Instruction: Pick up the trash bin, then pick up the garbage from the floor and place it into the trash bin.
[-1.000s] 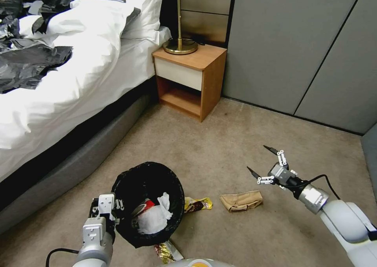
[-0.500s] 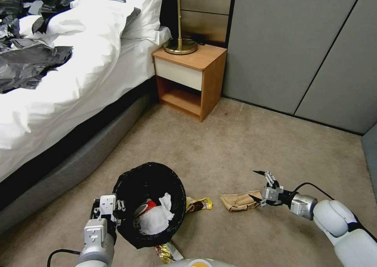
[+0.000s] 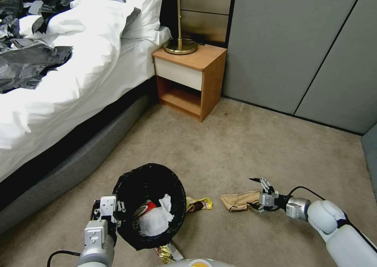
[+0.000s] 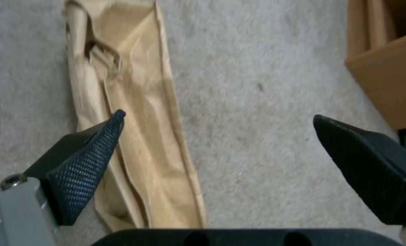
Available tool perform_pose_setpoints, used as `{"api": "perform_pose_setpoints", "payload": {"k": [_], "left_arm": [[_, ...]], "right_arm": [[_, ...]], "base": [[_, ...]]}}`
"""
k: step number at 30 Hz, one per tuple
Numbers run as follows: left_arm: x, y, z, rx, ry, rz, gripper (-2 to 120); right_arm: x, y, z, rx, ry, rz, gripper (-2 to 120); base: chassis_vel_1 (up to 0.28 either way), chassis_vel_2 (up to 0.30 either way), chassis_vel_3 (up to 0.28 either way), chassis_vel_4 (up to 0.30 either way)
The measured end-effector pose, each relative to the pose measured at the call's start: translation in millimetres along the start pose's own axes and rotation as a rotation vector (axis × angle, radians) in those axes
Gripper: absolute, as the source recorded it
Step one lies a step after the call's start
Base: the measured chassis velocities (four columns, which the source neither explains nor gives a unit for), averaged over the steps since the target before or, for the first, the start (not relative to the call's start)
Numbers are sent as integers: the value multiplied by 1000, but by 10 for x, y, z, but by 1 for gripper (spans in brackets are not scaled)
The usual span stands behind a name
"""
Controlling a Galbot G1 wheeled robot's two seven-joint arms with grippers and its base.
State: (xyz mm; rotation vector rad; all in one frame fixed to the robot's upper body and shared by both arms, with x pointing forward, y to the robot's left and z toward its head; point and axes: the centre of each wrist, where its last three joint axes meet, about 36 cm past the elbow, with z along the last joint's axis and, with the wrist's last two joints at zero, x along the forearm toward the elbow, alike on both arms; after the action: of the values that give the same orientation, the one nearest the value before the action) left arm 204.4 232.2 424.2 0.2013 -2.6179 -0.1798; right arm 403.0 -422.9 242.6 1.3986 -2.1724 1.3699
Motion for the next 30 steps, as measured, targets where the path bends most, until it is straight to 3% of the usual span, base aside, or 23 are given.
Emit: {"api": "perform_pose_setpoints", "payload": {"k": [7,23,30], "left_arm": [[10,7,-5,-1,-2,-5,0],[17,12,1,-3,-1,-8,0],[24,13,-4,-2,-4,-9,0]], "right_arm": [[-140,62,159,-53,25,3,100],[-415,218,67,-106,-7,-10,97],[-603,349,-36,-151,-37,-32,69]], "base": [[0,0,0,0],[0,0,0,0],[0,0,0,0]]}}
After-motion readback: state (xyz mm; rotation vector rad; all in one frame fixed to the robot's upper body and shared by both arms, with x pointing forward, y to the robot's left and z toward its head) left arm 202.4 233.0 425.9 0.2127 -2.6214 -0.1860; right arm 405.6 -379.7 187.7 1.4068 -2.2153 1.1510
